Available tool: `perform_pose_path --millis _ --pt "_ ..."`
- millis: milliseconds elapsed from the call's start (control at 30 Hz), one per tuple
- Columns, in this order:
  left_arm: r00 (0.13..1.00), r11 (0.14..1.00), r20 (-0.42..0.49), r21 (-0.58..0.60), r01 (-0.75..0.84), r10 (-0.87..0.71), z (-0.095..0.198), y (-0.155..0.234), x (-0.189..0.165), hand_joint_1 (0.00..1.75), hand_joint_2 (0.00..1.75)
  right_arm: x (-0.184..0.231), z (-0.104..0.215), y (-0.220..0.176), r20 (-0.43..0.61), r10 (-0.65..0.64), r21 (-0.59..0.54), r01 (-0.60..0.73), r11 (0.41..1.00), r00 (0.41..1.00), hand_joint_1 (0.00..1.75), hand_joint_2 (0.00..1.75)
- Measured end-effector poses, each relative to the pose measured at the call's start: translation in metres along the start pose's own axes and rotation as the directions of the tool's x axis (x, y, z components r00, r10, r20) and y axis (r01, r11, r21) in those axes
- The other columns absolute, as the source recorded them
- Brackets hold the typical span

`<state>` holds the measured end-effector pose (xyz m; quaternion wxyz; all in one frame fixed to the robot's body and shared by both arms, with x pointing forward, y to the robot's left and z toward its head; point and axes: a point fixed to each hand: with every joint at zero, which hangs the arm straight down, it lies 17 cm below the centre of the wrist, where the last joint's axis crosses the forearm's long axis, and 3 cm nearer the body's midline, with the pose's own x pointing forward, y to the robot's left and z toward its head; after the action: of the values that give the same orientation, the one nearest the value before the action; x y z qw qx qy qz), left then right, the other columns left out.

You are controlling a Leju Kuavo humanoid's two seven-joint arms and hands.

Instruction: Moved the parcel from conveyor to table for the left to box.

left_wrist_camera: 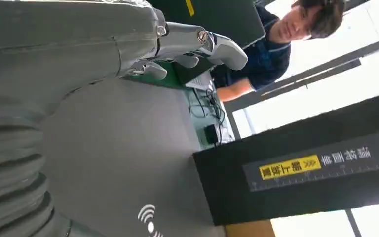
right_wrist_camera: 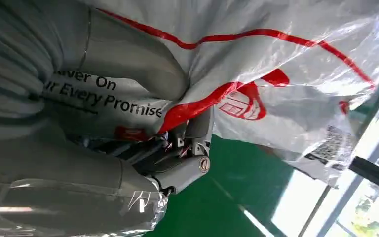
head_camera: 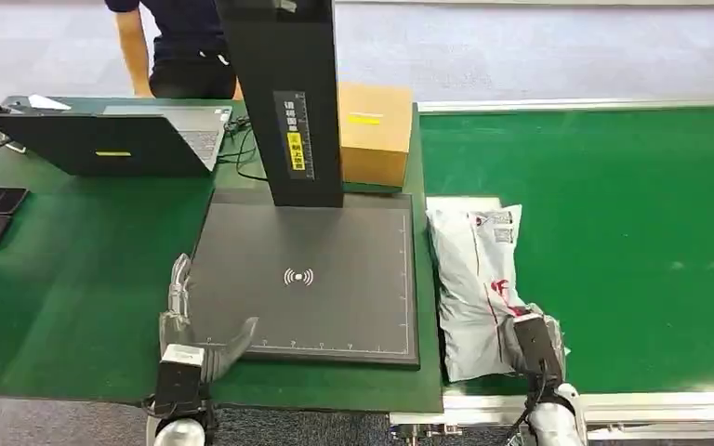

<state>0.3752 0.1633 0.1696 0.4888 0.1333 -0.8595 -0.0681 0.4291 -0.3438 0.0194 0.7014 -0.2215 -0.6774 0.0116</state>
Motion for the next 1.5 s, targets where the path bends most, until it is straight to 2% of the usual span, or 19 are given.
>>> perform_pose_path --millis 300,500,733,1033,1167,1333,1500 --pt "1.000 1.000 0.022 0.024 0.018 -0.019 -0.002 0.010 0.007 0.00 1.75 0.068 0.020 -0.038 0.200 0.082 -0.160 -0.050 0.986 0.976 1.75 1.75" --pt "0.999 0.998 0.031 0.053 0.022 -0.024 -0.003 0.019 0.013 0.00 1.75 0.143 0.036 -0.064 0.385 0.123 -0.268 -0.016 0.963 0.915 1.73 1.75" --pt "0.998 0.994 0.036 0.097 0.045 -0.049 0.002 0.031 0.020 0.00 1.75 0.217 0.052 -0.061 0.547 0.181 -0.311 -0.002 0.951 0.817 1.73 1.75" --pt "0.997 0.987 0.037 0.147 0.064 -0.070 0.011 0.046 0.030 0.00 1.75 0.277 0.064 -0.016 0.687 0.160 -0.208 -0.019 0.978 0.709 1.73 1.75" --pt "0.997 0.986 0.039 0.152 0.064 -0.071 0.012 0.048 0.032 0.00 1.75 0.293 0.062 0.016 0.722 0.155 -0.130 -0.088 0.988 0.674 1.71 1.75" --pt "0.996 0.981 0.048 0.180 0.070 -0.080 0.012 0.053 0.035 0.00 1.75 0.288 0.038 0.062 0.711 0.112 -0.025 -0.135 0.991 0.694 1.75 1.75" --pt "0.995 0.972 0.034 0.219 0.083 -0.093 0.018 0.059 0.035 0.00 1.75 0.269 0.009 0.090 0.690 0.051 0.062 -0.130 0.990 0.722 1.64 1.75"
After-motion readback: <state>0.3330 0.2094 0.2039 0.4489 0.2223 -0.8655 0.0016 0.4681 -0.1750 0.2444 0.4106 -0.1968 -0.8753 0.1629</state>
